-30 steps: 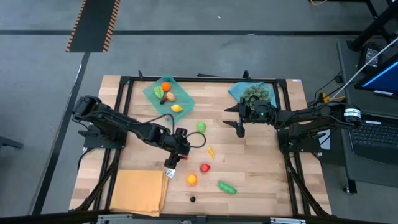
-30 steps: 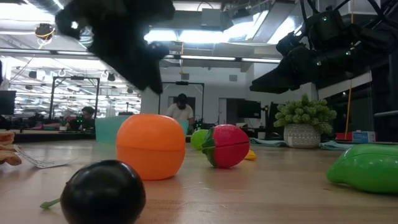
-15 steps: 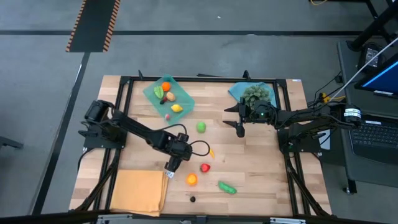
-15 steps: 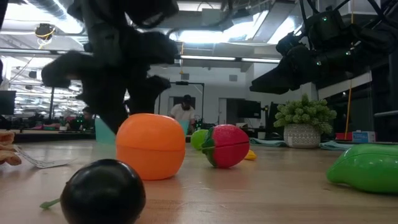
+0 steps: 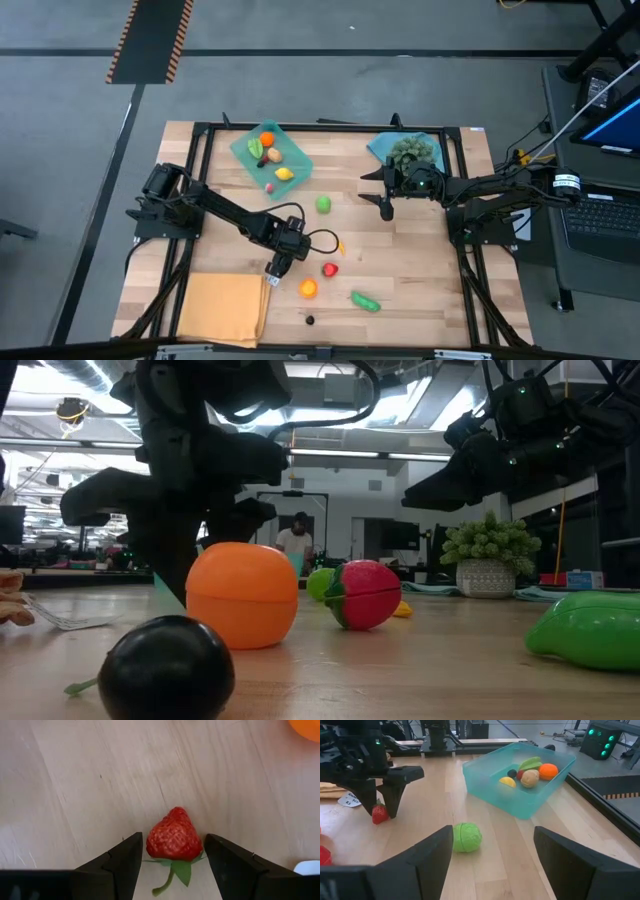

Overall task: Pick and placing Produce into tupperware
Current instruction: Put the top red strawberry into the blue bin

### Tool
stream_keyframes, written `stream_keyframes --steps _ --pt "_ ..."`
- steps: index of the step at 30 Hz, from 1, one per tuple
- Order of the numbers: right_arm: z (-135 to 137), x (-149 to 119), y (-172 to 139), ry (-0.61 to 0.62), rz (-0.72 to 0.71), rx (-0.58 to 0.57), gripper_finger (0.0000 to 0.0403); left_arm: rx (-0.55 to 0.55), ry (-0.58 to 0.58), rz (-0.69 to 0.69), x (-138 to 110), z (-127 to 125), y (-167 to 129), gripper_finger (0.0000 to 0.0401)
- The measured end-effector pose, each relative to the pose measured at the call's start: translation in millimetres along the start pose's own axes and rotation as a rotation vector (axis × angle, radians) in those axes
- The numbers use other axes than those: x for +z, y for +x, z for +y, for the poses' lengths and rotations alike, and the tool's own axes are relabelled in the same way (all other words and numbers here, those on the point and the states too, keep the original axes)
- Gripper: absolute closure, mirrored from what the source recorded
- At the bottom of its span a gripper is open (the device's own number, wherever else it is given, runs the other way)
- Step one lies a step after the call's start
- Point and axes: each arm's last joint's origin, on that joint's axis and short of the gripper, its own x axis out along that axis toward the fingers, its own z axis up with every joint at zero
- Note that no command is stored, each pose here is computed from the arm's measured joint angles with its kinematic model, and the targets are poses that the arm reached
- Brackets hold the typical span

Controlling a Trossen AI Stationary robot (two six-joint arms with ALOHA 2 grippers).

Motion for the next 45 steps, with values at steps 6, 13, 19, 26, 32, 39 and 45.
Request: stream_keyframes --steps 6,13,19,26,32,39,45 --pt "0.0 0.0 0.0 0.0 0.0 0.0 0.0123 0.001 0.002 -0.005 0.3 0.1 0.4 0.0187" --pt "0.0 -0.1 0.0 0.0 0.0 0.0 0.0123 0.001 -0.009 -0.012 1.1 0.2 0.8 0.0199" --pt "0.0 0.0 0.0 0.0 0.0 0.0 0.0123 -0.005 -0.044 -0.001 0.0 -0.3 0.8 0.0241" --pt "0.0 0.0 0.0 0.0 0.0 0.0 0.0123 -0.004 -0.055 0.005 -0.3 -0.2 0.6 0.027" --pt "0.0 0.0 0.0 0.0 0.0 0.0 0.0123 0.014 -0.07 0.029 -3.7 5.8 -4.0 0.0269" --pt "0.0 0.0 0.0 0.0 0.0 0.0 0.0123 0.077 -0.128 0.031 -11.8 28.2 -37.5 0.0271" --pt "0.0 -0.1 0.0 0.0 0.001 0.0 0.0123 0.125 -0.202 -0.038 -20.0 50.4 -76.8 0.0271"
